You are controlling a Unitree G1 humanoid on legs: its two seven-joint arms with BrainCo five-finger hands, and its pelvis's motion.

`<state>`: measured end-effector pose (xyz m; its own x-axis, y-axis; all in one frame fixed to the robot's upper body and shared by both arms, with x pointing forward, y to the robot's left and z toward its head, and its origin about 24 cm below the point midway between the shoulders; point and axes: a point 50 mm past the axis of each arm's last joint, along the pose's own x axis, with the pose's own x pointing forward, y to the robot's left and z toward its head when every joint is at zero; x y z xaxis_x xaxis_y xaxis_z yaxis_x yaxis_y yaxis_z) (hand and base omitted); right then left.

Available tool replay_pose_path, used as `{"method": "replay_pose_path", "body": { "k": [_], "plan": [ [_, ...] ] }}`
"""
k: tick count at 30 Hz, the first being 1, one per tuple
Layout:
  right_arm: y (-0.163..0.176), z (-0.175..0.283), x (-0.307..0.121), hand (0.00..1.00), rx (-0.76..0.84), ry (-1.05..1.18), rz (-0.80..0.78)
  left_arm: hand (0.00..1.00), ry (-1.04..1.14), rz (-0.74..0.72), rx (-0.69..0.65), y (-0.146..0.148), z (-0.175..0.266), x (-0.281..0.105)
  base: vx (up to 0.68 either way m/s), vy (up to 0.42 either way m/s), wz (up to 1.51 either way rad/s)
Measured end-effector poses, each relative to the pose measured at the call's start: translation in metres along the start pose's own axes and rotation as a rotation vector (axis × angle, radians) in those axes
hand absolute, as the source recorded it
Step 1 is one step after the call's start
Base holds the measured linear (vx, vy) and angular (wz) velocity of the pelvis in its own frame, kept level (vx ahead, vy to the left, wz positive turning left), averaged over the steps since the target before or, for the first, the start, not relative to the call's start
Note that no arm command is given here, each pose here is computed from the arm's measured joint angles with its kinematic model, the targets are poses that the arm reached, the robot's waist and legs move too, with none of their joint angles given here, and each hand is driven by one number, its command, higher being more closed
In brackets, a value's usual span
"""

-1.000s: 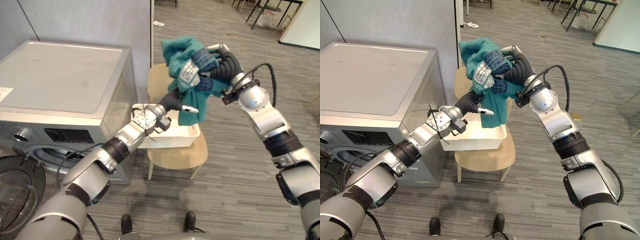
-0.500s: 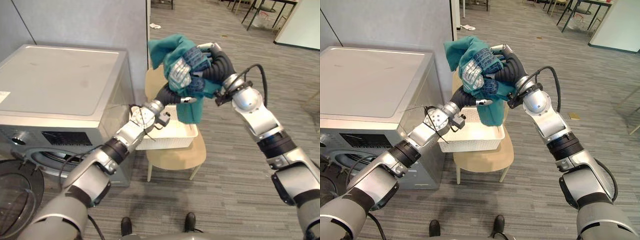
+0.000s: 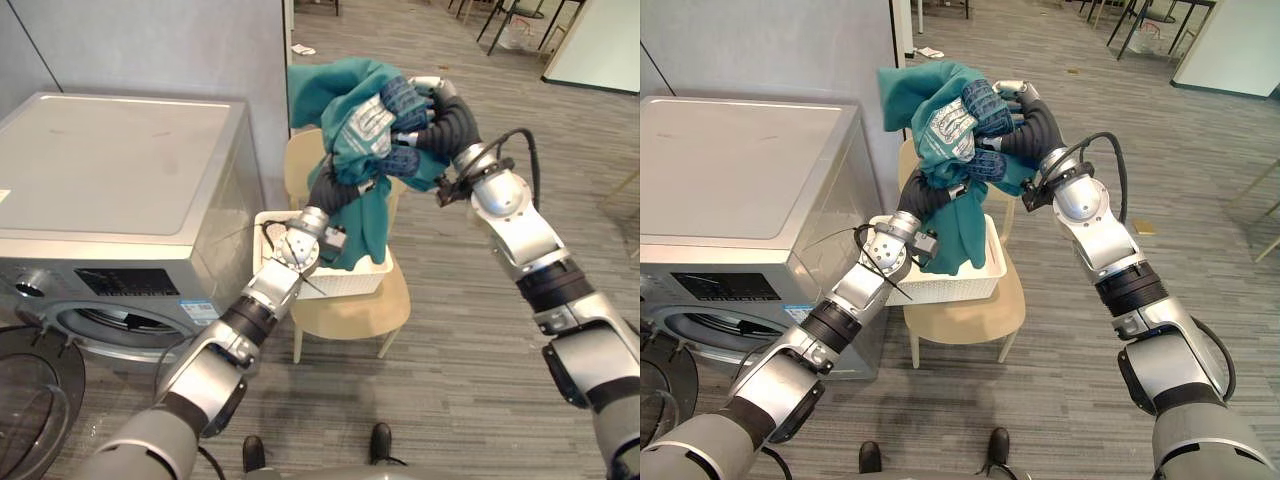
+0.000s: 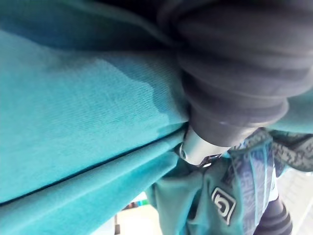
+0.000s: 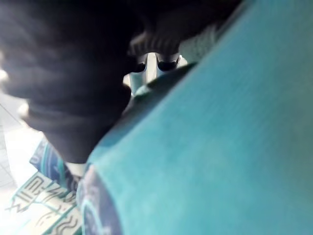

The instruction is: Pick up the laundry basket with both hands and put the clothes into the washing machine.

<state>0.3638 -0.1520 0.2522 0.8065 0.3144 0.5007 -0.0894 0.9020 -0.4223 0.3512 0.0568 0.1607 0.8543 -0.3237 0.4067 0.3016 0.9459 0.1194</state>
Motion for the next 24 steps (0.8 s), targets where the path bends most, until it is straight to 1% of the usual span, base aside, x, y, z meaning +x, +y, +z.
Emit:
{"method": "replay_pose_path", "body": {
  "k": [6, 11, 16, 19, 24],
  "plan": [
    [-0.013, 0.000, 0.003, 0.00, 0.011, 0.010, -0.054, 1.00, 0.019, 0.078, -0.019, 0.008, -0.007, -0.007, 0.00, 0.000, 0.00],
    [-0.016, -0.009, 0.002, 0.00, 0.010, 0.053, -0.069, 1.00, 0.010, 0.130, -0.042, 0.014, -0.005, -0.005, 0.00, 0.000, 0.00],
    [-0.019, -0.014, 0.002, 0.00, 0.006, 0.080, -0.079, 1.00, 0.009, 0.140, -0.057, 0.013, -0.005, -0.006, 0.00, 0.000, 0.00],
    [-0.023, -0.014, 0.006, 0.00, 0.000, 0.091, -0.092, 1.00, 0.003, 0.176, -0.096, 0.016, -0.003, -0.005, 0.00, 0.000, 0.00],
    [-0.026, -0.019, 0.006, 0.00, -0.004, 0.121, -0.114, 1.00, 0.007, 0.193, -0.133, 0.015, -0.003, -0.004, 0.00, 0.000, 0.00]
  ]
}}
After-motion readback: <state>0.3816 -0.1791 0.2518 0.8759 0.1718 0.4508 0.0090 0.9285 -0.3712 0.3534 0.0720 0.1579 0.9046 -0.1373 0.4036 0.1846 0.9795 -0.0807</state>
